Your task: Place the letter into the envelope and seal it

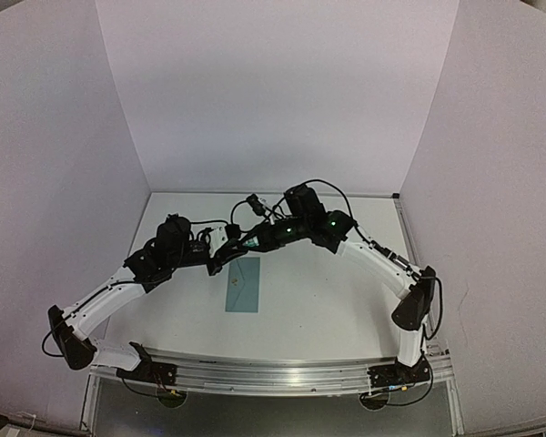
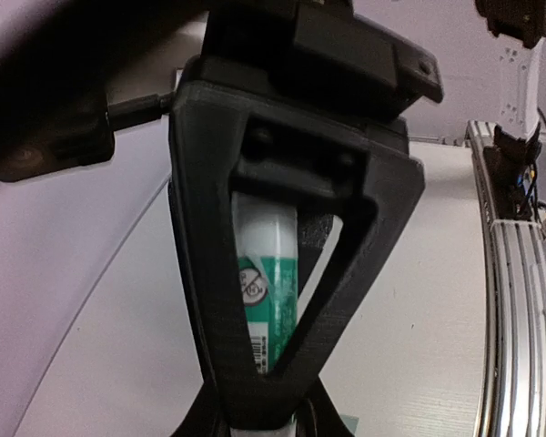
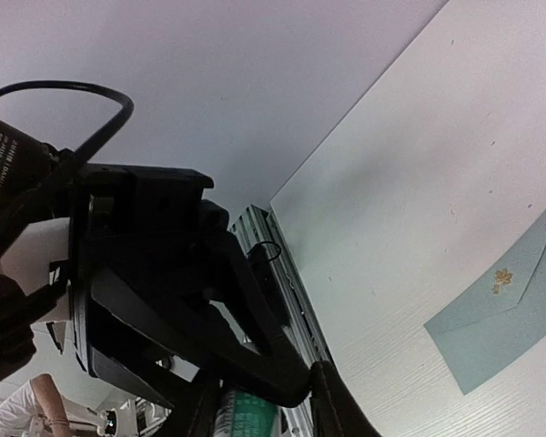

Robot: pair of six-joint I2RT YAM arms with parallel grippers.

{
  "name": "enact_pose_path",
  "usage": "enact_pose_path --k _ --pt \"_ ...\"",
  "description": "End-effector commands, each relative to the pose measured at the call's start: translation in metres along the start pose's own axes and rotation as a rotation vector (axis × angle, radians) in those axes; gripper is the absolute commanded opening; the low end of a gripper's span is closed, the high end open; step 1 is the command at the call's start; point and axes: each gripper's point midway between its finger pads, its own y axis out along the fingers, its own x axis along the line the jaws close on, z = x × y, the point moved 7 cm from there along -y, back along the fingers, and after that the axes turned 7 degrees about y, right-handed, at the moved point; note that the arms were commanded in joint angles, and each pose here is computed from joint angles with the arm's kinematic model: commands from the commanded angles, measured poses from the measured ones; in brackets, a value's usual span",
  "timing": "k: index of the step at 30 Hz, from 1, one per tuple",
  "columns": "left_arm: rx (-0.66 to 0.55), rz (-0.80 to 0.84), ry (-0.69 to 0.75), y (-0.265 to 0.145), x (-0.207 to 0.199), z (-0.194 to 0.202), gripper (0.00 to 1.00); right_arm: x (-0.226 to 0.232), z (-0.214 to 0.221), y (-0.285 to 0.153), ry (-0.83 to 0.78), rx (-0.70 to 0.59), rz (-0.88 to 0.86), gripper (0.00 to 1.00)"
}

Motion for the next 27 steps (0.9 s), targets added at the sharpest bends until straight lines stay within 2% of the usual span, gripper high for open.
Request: enact_pose_path --k 1,2,4,5,7,10,13,14,16,17,20,25,27 --pt "-0.22 -0.027 0.125 -0.021 0.0 -0.047 0.0 0.035 0.017 0.015 -0.052 0.016 -0.053 0.35" --pt "-0.214 -0.024 0.123 -0.022 -0.001 -0.046 0.0 0.038 0.015 0.012 -0.061 -0.001 -0.053 0.36" --pt "-0.208 -0.019 0.117 -0.023 -0.003 -0.044 0.0 0.043 0.014 0.005 -0.075 -0.031 -0.047 0.32" --pt "-0.207 -0.018 0.114 -0.023 -0.003 -0.043 0.0 0.046 0.013 0.002 -0.079 -0.044 -0.044 0.26" --pt "-0.209 -0.015 0.112 -0.023 -0.004 -0.042 0.0 0.046 0.013 0.0 -0.077 -0.051 -0.044 0.25" --pt "-0.208 -0.017 0.113 -0.023 -0.004 -0.042 0.0 0.043 0.014 0.001 -0.054 -0.043 -0.043 0.26" --pt "-0.196 -0.026 0.114 -0.022 -0.003 -0.039 0.0 0.041 0.015 -0.002 -0.041 -0.037 -0.047 0.34" --pt "-0.191 -0.028 0.114 -0.022 -0.003 -0.038 0.0 0.042 0.015 -0.003 -0.041 -0.034 -0.053 0.33" --pt "-0.181 -0.03 0.114 -0.023 -0.004 -0.037 0.0 0.045 0.016 -0.007 -0.042 -0.027 -0.069 0.22" --pt "-0.178 -0.03 0.114 -0.023 -0.004 -0.037 0.0 0.046 0.015 -0.009 -0.043 -0.026 -0.074 0.12" --pt "-0.175 -0.03 0.116 -0.023 -0.004 -0.036 0.0 0.046 0.014 -0.011 -0.038 -0.029 -0.076 0.01" --pt "-0.164 -0.023 0.113 -0.021 -0.004 -0.033 0.0 0.043 0.012 -0.011 -0.031 -0.036 -0.064 0.0" --pt "-0.148 -0.02 0.109 -0.018 -0.005 -0.029 0.06 0.039 0.011 -0.013 -0.022 -0.052 -0.044 0.0"
